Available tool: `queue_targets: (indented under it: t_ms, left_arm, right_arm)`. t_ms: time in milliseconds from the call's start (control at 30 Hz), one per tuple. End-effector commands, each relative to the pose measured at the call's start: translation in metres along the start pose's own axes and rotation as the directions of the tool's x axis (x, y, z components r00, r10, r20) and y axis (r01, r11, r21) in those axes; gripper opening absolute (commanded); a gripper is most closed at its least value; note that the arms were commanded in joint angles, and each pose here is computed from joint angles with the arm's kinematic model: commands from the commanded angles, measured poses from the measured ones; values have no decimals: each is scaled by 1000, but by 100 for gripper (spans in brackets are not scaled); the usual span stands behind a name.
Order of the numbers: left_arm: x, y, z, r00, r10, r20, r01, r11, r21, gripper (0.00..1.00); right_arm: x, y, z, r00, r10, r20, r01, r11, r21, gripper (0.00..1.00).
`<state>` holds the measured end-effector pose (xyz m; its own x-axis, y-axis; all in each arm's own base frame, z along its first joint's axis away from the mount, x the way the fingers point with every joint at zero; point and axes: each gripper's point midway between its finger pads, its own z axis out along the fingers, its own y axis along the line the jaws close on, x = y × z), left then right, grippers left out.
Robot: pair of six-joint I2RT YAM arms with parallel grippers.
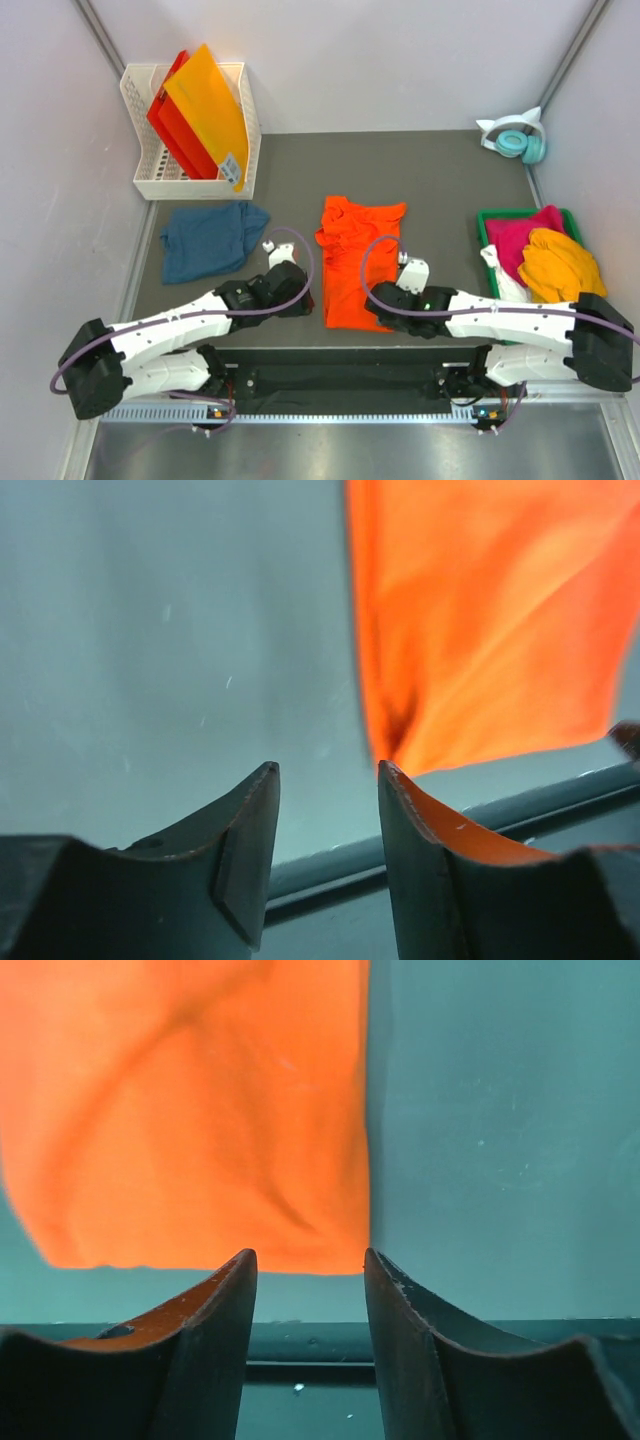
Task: Fold and stack the t-shirts
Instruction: Fold the tshirt
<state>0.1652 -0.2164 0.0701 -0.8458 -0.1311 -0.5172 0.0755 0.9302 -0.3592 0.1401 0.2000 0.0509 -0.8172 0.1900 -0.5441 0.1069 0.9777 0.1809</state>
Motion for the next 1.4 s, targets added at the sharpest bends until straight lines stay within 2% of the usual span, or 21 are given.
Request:
queue_targets:
  t_ms: [0, 133, 467, 1033, 1367]
  left_arm:
    - [-23, -2, -4, 996, 56, 70, -53, 998, -42, 50]
    - [-9, -1, 7, 998, 60, 3, -60, 997, -58, 49]
    - [-3, 0, 12, 997, 78, -14, -79, 996, -47, 49]
    - [-1, 4, 9, 996, 85, -12, -86, 995, -45, 49]
    - [4, 4, 14, 996, 77, -33, -79, 996, -45, 48]
  right_arm:
    - [-17, -5, -17, 998, -41, 46, 39, 999, 36, 48]
    - [-2, -13, -14, 999, -29, 27, 28, 999, 38, 50]
    - [30, -32, 7, 1000, 10, -19, -8, 997, 77, 49]
    - [-5, -5, -19, 996, 8, 91, -16, 997, 81, 48]
    - [26, -15, 16, 999, 3, 43, -8, 993, 114, 48]
